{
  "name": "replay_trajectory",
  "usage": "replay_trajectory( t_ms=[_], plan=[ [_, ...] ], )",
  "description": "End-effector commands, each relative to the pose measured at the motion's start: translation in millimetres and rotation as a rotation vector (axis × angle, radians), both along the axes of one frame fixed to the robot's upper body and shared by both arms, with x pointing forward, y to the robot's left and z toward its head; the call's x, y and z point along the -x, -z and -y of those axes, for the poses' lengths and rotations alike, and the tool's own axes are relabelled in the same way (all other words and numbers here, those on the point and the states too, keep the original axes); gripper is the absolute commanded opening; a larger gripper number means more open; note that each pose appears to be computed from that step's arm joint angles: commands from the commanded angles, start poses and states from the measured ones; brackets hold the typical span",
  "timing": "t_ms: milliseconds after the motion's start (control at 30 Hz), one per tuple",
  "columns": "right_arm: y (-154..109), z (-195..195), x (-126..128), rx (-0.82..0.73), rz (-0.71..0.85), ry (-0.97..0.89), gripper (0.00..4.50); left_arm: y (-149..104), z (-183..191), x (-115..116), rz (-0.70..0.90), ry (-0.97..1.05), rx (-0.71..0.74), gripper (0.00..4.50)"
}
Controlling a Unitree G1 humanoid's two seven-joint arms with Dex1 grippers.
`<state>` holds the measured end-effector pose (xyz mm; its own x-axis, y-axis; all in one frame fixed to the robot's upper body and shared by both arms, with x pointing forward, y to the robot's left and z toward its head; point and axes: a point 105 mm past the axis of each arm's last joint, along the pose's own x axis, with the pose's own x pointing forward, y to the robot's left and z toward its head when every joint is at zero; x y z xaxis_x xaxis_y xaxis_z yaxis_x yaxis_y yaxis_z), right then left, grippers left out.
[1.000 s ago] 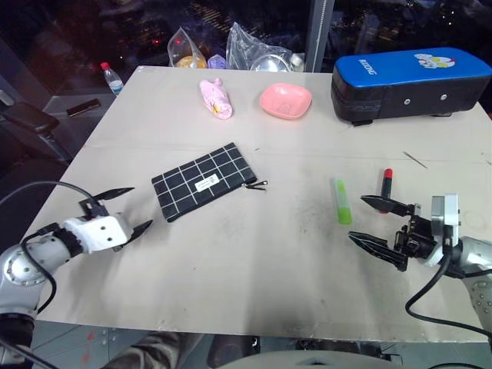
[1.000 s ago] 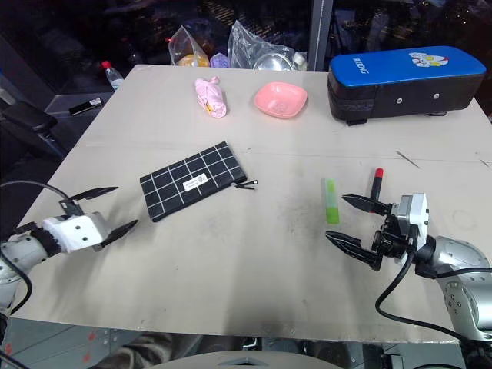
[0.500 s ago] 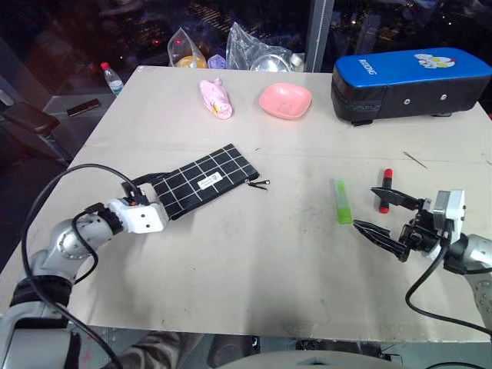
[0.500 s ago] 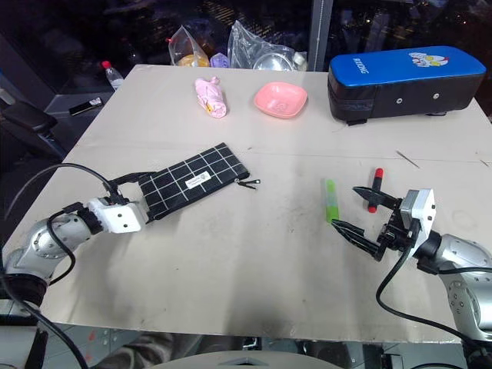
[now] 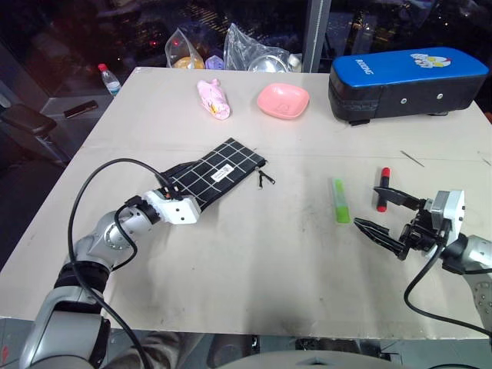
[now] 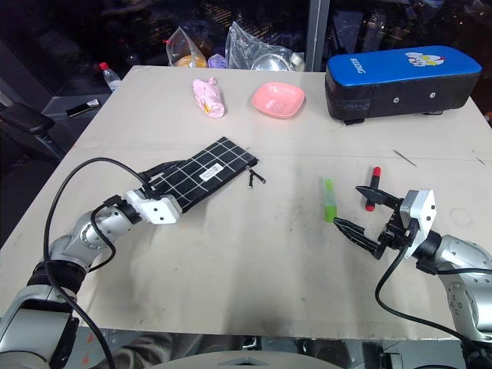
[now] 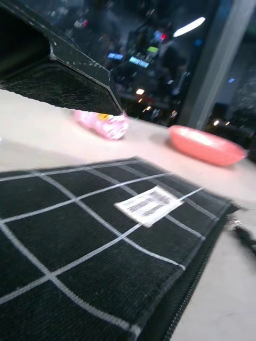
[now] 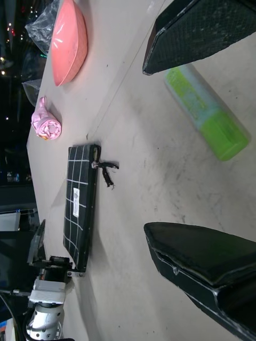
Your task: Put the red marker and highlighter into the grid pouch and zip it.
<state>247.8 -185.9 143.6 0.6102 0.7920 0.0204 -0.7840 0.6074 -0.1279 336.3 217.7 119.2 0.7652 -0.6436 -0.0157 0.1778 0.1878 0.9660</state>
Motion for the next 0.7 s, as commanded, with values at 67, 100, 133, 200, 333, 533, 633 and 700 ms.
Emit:
replay_trajectory(
  t_ms=[67, 100, 133, 200, 333, 533, 633, 700],
  plan=[
    [-5.7, 8.2, 0.0, -0.002, 0.016, 0.048, 4.46, -16.7, 4.4, 4.4, 0.106, 0.036, -0.011, 4.50],
    [-5.0, 9.0, -0.3, -0.004, 0.009, 0.056, 4.46, -17.9, 6.1, 5.2, 0.118, 0.043, -0.012, 4.50],
    [-4.5, 9.7, -0.5, -0.011, 0.001, 0.064, 4.46, -19.5, 8.3, 6.4, 0.133, 0.052, -0.014, 4.50],
    [-3.8, 10.7, -1.0, -0.017, -0.011, 0.076, 4.46, -21.0, 12.8, 8.5, 0.153, 0.071, -0.021, 4.50],
    [-3.6, 10.1, -0.4, -0.013, -0.011, 0.076, 4.46, -14.4, 23.9, 11.1, 0.147, 0.105, -0.033, 4.50],
    [-3.5, 9.6, -0.9, -0.013, -0.011, 0.079, 4.50, -4.1, 28.6, 11.1, 0.136, 0.124, -0.070, 2.80],
    [-3.3, 8.8, -0.8, -0.014, -0.011, 0.081, 4.50, -2.1, 30.4, 11.1, 0.140, 0.133, -0.069, 1.52],
    [-2.9, 8.5, -0.9, -0.014, -0.012, 0.082, 4.50, -0.7, 31.1, 11.2, 0.139, 0.138, -0.067, 0.73]
  ],
)
